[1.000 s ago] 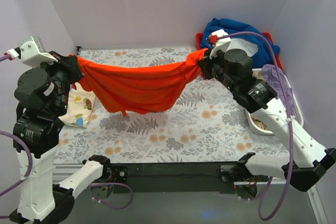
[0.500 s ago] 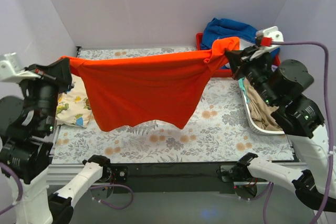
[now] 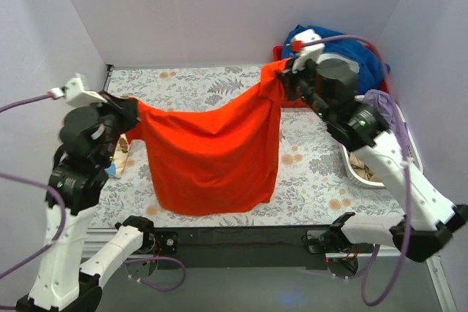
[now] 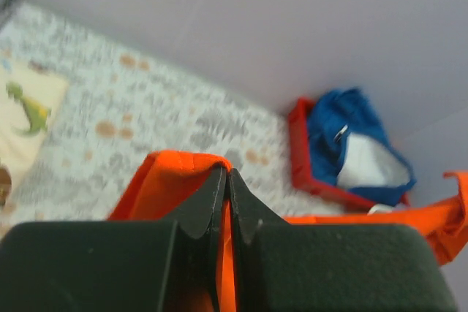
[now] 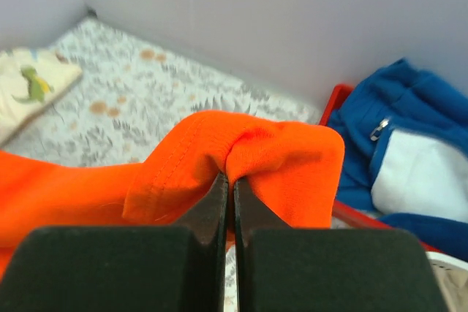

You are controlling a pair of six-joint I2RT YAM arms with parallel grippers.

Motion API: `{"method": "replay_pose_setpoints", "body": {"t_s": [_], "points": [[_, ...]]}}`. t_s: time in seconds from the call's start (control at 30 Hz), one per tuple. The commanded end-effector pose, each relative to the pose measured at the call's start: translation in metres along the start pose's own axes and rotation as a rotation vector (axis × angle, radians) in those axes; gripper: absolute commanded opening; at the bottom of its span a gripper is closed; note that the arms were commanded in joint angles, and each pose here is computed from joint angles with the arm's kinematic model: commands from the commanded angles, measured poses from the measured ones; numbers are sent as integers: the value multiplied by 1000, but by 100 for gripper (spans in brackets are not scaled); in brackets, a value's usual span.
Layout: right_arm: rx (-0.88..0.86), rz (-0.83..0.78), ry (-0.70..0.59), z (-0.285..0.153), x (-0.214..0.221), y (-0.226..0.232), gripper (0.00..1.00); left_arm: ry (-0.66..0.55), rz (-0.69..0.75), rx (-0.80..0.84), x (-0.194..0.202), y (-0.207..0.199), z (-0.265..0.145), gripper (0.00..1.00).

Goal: Fold and stack the t-shirts
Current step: Flatten the tshirt out

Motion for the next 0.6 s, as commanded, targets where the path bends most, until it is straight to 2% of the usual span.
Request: {"method": "replay_pose_setpoints", "body": {"t_s": [0.0,0.1,0.17,0.23,0.37,0.4,0.43,0.47,0.5,0.53,0.57], "points": [[-58,-37,99,43,36,19,1,211,-53,-97,77,30,19,0],[-61,-36,114,65,39,24,1,338,-40,-146,126,50,32,0],[-39,-45,85,69,24,19,1,394,-29,-145,149,55,44,0],[-24,-58,52,66,9,15,1,402,-28,-145,156,55,53,0],[126,-104,-50,38,-40,-20,1,464,-29,-60,174,34,85,0],[155,-108,-89,28,-57,-28,1,466,-25,-15,170,21,96,8],[198,-130,-103,20,-66,-37,1,537,-22,5,189,17,109,30],[214,-131,-129,10,-77,-42,1,596,-30,41,200,9,114,44],[228,-130,-161,1,-91,-47,1,631,-34,55,208,5,120,54],[226,-141,-177,-4,-98,-48,1,671,-33,37,219,5,134,56],[222,-136,-197,-10,-105,-49,1,688,-28,21,224,6,138,66]]}}
Point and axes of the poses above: each gripper's point midway between its finger pads, its own z axis out along the fingers, its own y axis along the line the jaws close on, x = y × z, the point moved 1 cm from there along -z, back along the fingers, and after that the axes turned 3 degrees about -z, right-handed, at the moved point
